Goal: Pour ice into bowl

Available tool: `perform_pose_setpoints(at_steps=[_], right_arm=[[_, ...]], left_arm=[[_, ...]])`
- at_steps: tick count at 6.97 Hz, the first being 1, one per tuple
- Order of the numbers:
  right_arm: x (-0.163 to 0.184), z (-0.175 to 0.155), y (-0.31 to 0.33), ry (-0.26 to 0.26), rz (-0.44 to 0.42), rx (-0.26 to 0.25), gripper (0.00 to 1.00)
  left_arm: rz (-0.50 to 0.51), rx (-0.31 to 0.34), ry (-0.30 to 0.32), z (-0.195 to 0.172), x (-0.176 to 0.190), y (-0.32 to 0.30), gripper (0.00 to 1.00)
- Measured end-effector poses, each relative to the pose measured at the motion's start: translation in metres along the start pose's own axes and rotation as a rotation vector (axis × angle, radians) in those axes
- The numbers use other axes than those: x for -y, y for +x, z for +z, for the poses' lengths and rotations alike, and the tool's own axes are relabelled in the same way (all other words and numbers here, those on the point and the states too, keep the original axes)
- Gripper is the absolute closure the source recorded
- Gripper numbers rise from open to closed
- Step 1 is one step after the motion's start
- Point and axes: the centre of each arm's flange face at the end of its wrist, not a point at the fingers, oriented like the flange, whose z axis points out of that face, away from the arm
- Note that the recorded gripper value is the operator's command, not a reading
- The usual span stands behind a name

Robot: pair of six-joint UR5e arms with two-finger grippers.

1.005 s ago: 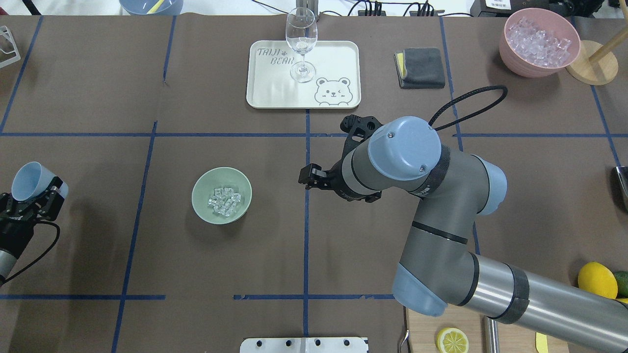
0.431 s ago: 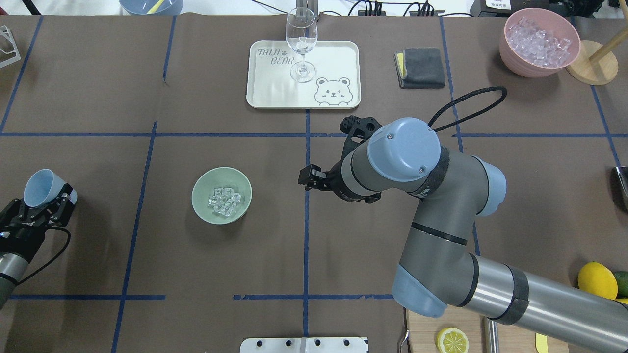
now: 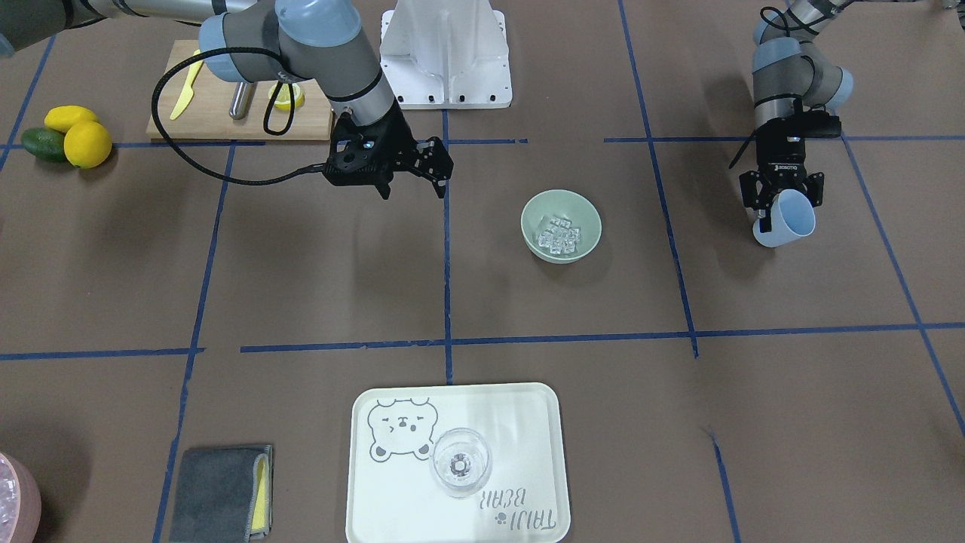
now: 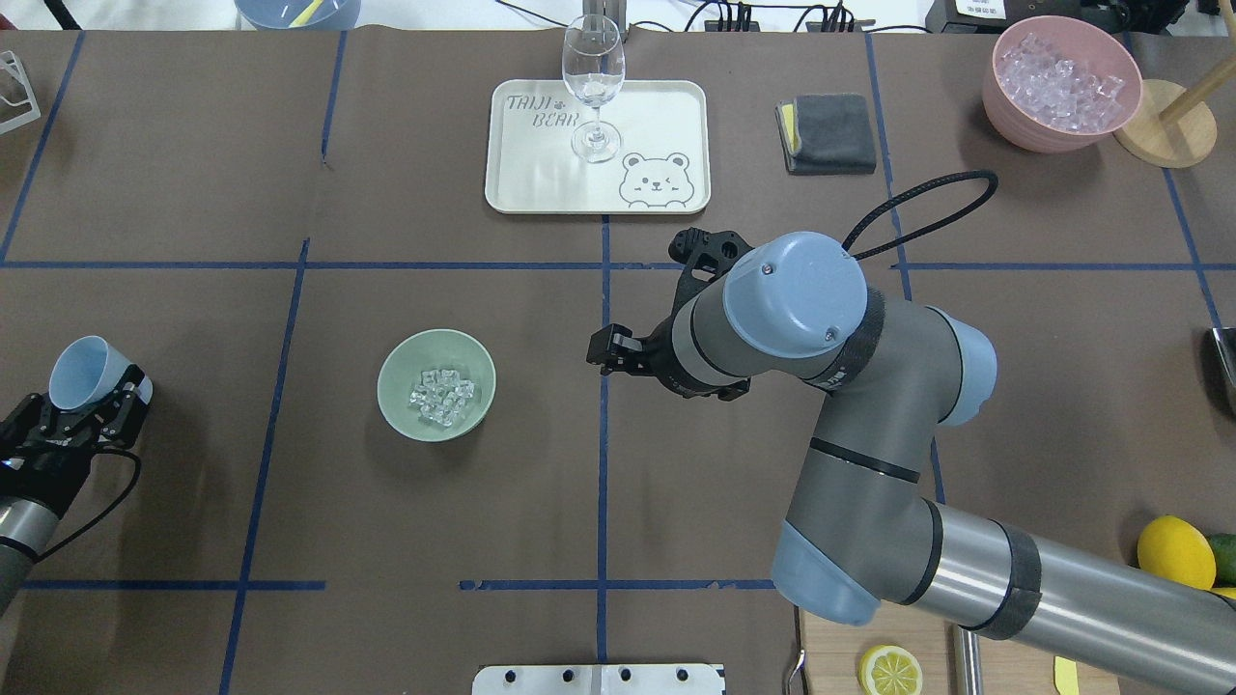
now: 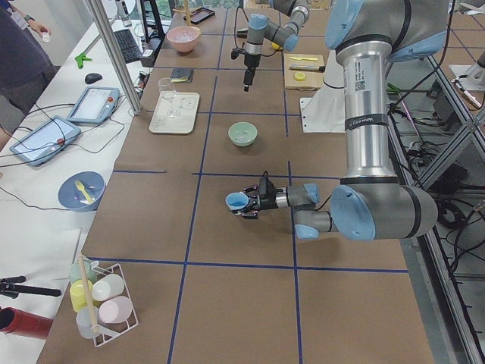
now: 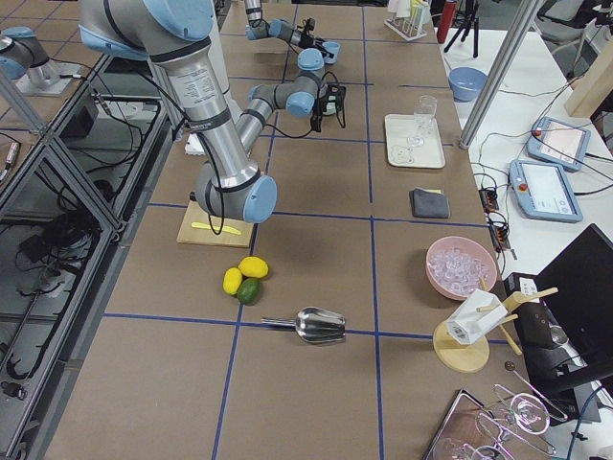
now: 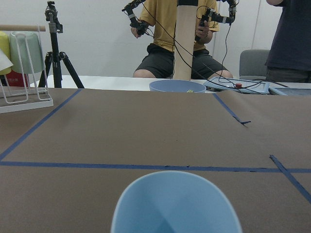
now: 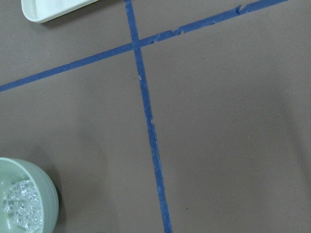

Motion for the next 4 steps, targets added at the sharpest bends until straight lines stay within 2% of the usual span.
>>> perform_pose_setpoints(at_steps=[4], right_arm=[[-0.0006,0.0004,-0.0001,-0.001,0.0,-0.001,0.0]], left_arm=[[0.012,-0.006,-0.024,-0.0014,0.0,-0.0035,0.0]])
